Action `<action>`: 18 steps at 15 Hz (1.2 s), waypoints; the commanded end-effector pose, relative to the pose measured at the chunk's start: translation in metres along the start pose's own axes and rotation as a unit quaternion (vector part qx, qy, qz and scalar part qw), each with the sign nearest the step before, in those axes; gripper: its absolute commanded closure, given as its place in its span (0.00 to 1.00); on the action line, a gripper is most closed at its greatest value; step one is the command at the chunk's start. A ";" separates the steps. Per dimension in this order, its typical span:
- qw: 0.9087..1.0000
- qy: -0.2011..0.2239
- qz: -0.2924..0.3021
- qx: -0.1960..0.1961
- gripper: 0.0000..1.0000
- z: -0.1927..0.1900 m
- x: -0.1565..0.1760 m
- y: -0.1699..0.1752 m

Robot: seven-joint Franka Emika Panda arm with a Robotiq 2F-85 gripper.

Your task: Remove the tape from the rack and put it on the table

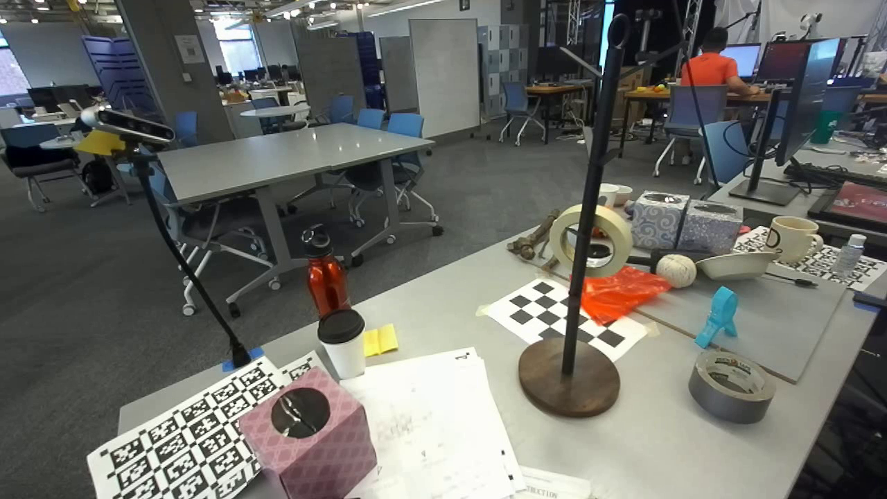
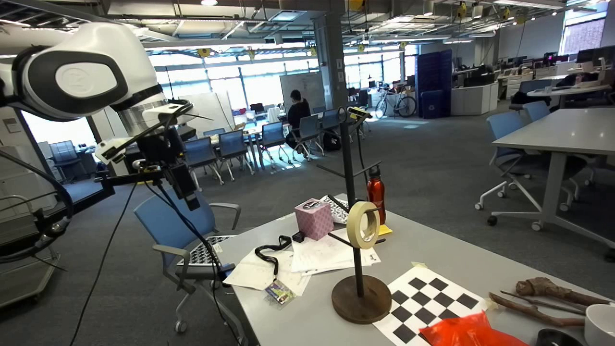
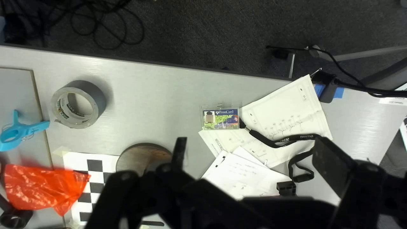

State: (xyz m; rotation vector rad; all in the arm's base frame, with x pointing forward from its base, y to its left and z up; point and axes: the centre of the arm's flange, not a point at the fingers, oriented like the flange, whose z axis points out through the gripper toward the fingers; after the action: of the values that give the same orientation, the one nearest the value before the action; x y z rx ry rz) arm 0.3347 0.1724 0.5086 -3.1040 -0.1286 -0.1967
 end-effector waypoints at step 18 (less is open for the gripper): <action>0.992 0.049 0.103 -0.049 0.00 -0.023 0.035 0.105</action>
State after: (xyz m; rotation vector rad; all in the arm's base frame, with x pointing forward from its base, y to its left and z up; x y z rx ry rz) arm 0.3644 0.0914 0.5206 -3.1638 0.1339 -0.2687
